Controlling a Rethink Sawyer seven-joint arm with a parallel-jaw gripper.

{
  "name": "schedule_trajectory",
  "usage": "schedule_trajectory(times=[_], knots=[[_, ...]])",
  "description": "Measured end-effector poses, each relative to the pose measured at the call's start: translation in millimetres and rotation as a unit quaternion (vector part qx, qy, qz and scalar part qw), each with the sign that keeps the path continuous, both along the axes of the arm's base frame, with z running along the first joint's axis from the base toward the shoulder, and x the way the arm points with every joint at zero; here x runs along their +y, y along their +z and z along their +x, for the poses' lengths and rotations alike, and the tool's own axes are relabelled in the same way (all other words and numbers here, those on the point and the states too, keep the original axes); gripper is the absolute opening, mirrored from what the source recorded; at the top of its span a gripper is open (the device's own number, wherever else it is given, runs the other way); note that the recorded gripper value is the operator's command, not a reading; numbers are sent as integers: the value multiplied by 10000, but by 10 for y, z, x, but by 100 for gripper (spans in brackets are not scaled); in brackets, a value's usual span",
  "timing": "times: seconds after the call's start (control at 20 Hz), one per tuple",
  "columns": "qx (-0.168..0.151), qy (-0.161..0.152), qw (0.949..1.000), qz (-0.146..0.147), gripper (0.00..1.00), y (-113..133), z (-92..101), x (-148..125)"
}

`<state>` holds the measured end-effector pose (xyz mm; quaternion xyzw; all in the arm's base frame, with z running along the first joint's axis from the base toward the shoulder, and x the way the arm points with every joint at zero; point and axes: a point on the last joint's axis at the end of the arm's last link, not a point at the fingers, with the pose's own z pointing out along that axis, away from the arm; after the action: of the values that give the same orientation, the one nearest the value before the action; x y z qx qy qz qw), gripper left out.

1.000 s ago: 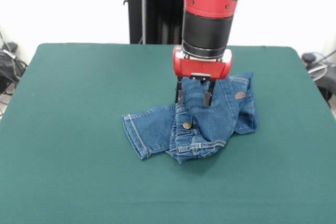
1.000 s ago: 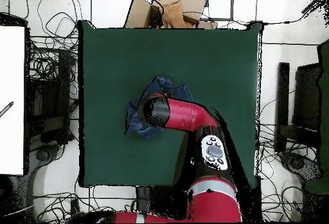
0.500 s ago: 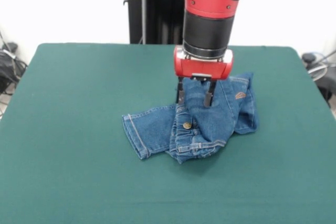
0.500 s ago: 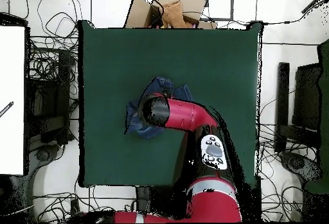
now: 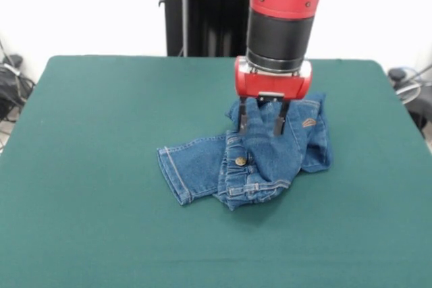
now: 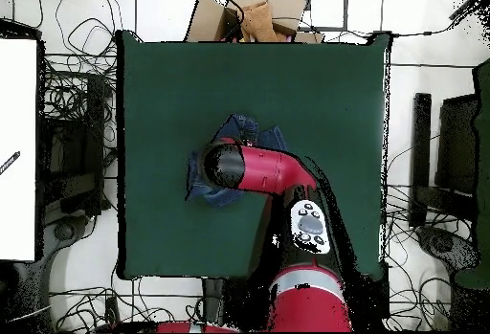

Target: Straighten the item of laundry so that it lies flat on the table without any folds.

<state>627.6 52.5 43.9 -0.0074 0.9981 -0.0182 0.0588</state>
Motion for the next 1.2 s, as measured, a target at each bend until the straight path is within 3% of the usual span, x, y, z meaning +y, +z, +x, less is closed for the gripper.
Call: schedule_trajectory(times=[0.55, 1.2], knots=[[-124, 12, 9999, -12, 100, 135, 65, 7], [-26, -37, 10000, -20, 100, 19, 16, -110]])
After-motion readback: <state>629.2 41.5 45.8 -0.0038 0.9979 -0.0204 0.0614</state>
